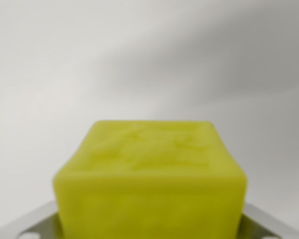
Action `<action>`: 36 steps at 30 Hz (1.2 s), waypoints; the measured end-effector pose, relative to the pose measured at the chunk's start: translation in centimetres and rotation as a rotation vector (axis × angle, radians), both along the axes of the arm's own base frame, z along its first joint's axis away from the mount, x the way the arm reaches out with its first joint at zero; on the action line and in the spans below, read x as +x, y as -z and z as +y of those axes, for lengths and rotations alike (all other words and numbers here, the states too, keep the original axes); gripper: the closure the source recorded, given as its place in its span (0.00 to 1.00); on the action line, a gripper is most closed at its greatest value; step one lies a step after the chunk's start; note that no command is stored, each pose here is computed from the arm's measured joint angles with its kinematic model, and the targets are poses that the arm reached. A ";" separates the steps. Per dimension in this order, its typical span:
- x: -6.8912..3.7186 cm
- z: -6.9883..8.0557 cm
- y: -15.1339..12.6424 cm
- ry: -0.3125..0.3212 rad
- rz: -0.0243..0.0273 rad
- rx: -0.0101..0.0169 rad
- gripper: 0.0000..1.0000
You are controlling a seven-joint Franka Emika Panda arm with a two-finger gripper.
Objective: Pick yellow cube
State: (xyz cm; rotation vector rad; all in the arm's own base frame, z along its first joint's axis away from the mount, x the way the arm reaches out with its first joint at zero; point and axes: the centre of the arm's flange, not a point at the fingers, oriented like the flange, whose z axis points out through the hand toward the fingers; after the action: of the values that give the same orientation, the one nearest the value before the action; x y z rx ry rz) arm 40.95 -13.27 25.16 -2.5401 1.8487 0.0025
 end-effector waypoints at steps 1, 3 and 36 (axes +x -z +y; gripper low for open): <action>0.0 0.0 -0.2 0.000 -0.0001 0.0000 1.00; 0.0 0.0 -0.5 0.000 -0.0002 -0.0001 1.00; 0.0 0.0 -6.0 0.000 0.0001 0.0002 1.00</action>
State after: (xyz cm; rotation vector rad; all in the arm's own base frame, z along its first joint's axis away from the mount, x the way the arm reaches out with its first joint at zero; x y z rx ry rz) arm 40.95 -13.26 31.17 -2.5401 1.8484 0.0028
